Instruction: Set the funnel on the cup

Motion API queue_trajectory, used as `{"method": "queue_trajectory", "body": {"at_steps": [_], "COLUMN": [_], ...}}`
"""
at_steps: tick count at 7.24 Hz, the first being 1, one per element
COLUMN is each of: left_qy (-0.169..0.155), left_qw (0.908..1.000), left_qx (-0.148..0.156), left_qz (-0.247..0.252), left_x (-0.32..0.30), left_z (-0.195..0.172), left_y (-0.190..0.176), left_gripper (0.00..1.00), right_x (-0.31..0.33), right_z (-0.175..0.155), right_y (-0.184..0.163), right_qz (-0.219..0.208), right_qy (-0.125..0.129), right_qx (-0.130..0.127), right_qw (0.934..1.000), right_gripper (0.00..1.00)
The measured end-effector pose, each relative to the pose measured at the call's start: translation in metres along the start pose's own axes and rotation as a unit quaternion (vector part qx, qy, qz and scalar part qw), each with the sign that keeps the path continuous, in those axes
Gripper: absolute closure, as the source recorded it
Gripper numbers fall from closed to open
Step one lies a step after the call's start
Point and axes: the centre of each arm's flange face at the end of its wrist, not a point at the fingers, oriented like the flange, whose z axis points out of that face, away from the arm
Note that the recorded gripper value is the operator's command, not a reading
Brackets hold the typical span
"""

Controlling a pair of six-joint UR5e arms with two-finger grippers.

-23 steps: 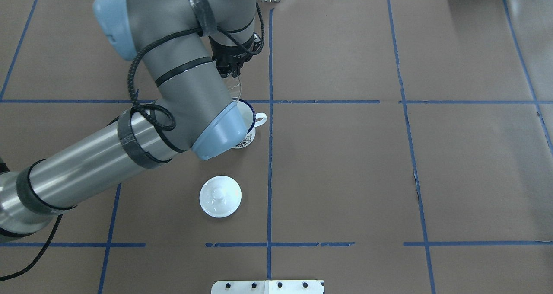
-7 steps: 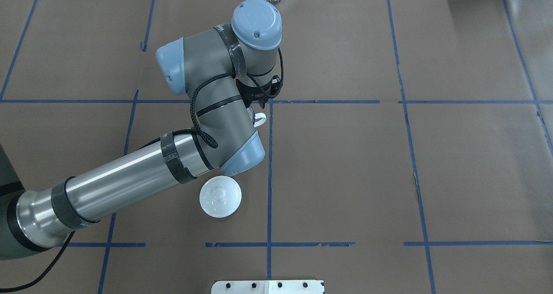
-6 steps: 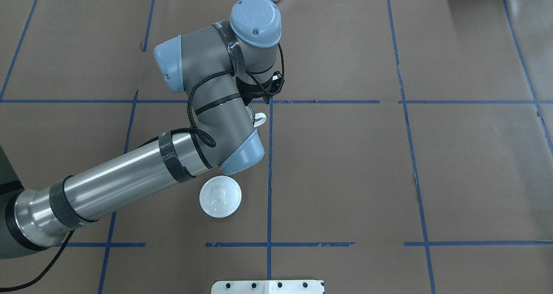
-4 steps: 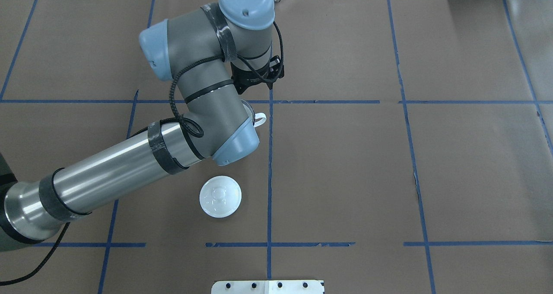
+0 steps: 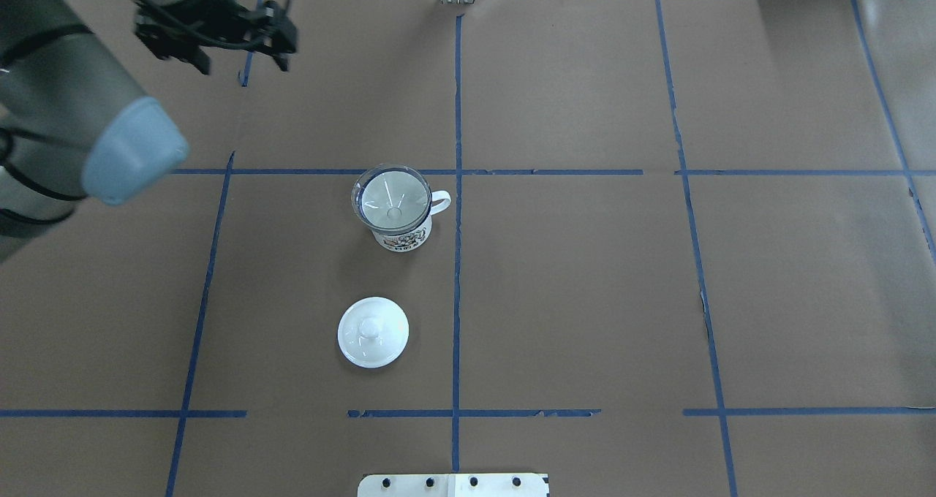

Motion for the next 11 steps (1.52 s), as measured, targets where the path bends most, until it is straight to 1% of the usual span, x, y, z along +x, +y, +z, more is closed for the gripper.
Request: {"method": "queue_trajectory", "body": {"at_steps": [1, 2, 3, 4, 5, 6, 7, 8, 11], "left_qy": [-0.022, -0.040, -0.049, -0.041, -0.024, -0.013, -0.001, 0.008, 0.014], "left_qw": [0.9981, 0.9938, 0.9901, 0.9900, 0.9921, 0.9926, 0.9923, 0.9923, 0.9917], "left_qx": [-0.002, -0.014, -0.031, -0.051, -0.076, -0.100, -0.115, -0.119, -0.125], "left_qz": [0.058, 0.103, 0.128, 0.124, 0.097, 0.068, 0.046, 0.036, 0.025], "left_x": [-0.095, -0.193, -0.291, -0.372, -0.430, -0.469, -0.494, -0.507, -0.517], "left_z": [-0.008, -0.016, -0.022, -0.021, -0.007, 0.013, 0.028, 0.036, 0.045], "left_y": [-0.008, -0.008, 0.002, 0.026, 0.058, 0.086, 0.111, 0.125, 0.136], "left_gripper": [0.00, 0.00, 0.00, 0.00, 0.00, 0.00, 0.00, 0.00, 0.00], "right_x": [0.000, 0.000, 0.000, 0.000, 0.000, 0.000, 0.000, 0.000, 0.000], "right_z": [0.000, 0.000, 0.000, 0.000, 0.000, 0.000, 0.000, 0.000, 0.000], "right_y": [0.000, 0.000, 0.000, 0.000, 0.000, 0.000, 0.000, 0.000, 0.000], "right_qz": [0.000, 0.000, 0.000, 0.000, 0.000, 0.000, 0.000, 0.000, 0.000], "right_qy": [0.000, 0.000, 0.000, 0.000, 0.000, 0.000, 0.000, 0.000, 0.000], "right_qx": [0.000, 0.000, 0.000, 0.000, 0.000, 0.000, 0.000, 0.000, 0.000], "right_qw": [1.0000, 1.0000, 1.0000, 1.0000, 1.0000, 1.0000, 1.0000, 1.0000, 1.0000], "right_gripper": [0.00, 0.00, 0.00, 0.00, 0.00, 0.00, 0.00, 0.00, 0.00]}}
